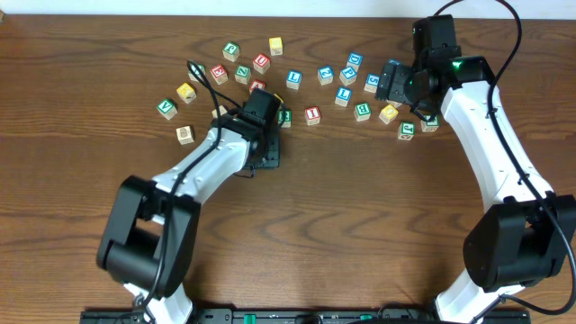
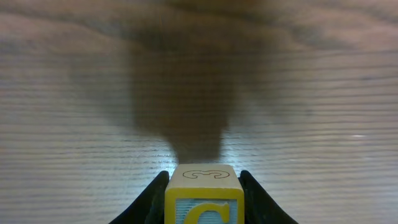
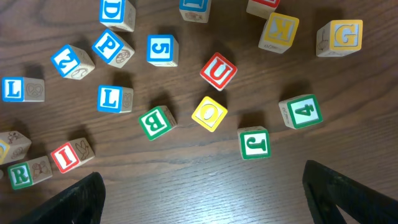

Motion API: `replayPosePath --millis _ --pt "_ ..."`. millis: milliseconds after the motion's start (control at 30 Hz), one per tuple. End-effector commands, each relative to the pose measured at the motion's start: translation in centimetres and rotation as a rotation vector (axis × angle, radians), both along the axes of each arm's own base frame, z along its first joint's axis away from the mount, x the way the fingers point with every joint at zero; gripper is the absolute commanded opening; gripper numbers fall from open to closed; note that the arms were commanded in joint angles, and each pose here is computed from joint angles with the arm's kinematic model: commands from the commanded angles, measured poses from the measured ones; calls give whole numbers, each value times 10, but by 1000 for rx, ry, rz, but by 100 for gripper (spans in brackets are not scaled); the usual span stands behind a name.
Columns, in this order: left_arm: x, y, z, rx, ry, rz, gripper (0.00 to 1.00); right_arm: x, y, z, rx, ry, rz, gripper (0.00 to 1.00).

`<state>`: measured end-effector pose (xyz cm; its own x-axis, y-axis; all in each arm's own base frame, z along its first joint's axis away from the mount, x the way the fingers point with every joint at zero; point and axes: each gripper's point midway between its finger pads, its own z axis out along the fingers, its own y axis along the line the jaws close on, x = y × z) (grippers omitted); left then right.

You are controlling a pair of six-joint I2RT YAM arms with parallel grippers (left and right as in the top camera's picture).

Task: Spell out CORL

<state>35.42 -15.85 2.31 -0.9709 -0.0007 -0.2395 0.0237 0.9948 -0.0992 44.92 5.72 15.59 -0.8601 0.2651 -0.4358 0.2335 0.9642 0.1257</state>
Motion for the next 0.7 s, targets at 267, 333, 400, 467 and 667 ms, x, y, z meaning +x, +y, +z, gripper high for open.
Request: replayPosePath --millis 267,333,400,467,667 --pt "4 -3 -12 8 -4 -18 28 -1 1 1 -7 -3 -9 96" --pt "6 -4 -16 6 -8 -18 28 -1 2 0 -7 -3 -9 96" --pt "7 -5 -21 8 -3 -18 27 -1 1 0 -7 -2 -8 96" --pt "6 -5 -23 9 1 -18 28 -1 1 0 -7 -2 -8 96" --pt "9 -6 -22 7 -10 -25 28 -2 1 0 -7 -1 -9 96"
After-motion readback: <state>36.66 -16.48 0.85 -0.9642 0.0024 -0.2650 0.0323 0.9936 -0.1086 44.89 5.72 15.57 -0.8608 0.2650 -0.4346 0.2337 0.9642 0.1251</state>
